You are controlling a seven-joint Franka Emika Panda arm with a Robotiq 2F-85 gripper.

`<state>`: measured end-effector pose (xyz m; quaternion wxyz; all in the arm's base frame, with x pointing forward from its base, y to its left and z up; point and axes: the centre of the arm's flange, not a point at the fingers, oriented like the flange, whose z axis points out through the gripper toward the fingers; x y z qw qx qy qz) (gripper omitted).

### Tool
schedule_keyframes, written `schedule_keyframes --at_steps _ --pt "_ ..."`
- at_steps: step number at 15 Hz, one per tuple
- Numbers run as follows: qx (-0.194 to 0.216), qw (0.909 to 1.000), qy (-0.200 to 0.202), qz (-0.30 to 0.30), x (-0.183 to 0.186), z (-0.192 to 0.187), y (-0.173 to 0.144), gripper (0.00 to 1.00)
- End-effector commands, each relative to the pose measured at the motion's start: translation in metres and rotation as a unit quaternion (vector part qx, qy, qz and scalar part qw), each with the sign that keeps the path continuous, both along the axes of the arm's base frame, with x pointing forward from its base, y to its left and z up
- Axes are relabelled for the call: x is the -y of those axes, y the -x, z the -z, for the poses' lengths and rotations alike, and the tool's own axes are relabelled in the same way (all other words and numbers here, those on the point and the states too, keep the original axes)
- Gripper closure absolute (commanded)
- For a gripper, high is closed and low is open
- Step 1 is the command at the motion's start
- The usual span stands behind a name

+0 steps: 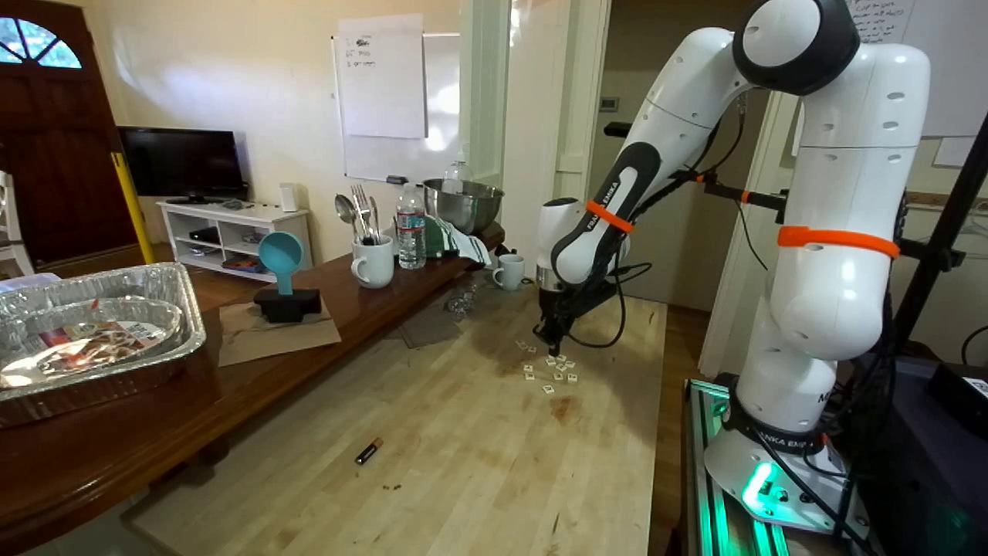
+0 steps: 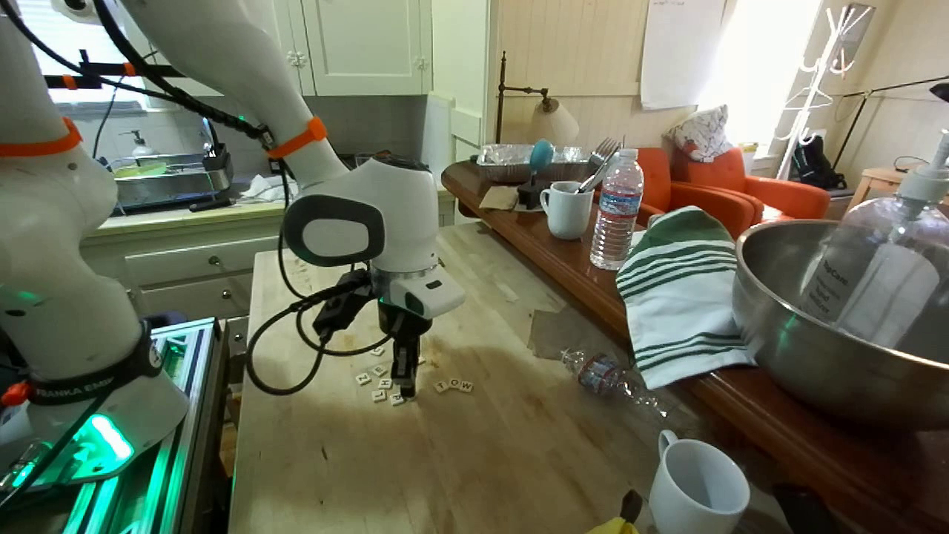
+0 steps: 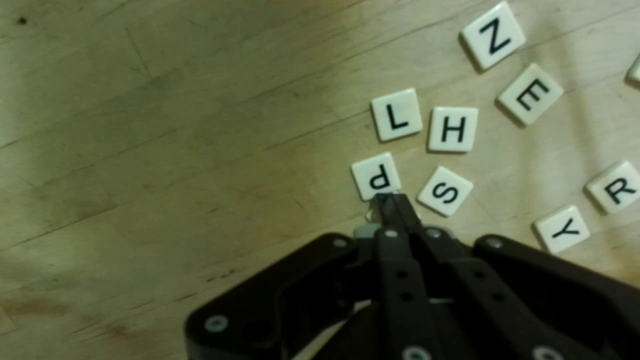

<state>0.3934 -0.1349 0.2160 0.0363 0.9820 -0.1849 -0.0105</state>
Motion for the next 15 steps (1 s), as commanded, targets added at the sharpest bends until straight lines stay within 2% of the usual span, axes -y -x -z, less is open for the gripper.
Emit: schedule_keyframes --at_steps 1,7,12,15 --pt "-0.041 0.9979 -0.014 -0.048 -0.036 0.045 0.019 1.0" --pt "-0.034 0.9963 -0.018 -0.077 -0.053 0.025 0.022 1.0" --pt "0.016 0.9958 -0.018 -0.088 -0.059 0.002 0.033 1.0" --pt "0.059 0.994 -0.006 -0.092 -0.059 -0.008 0.025 1.0"
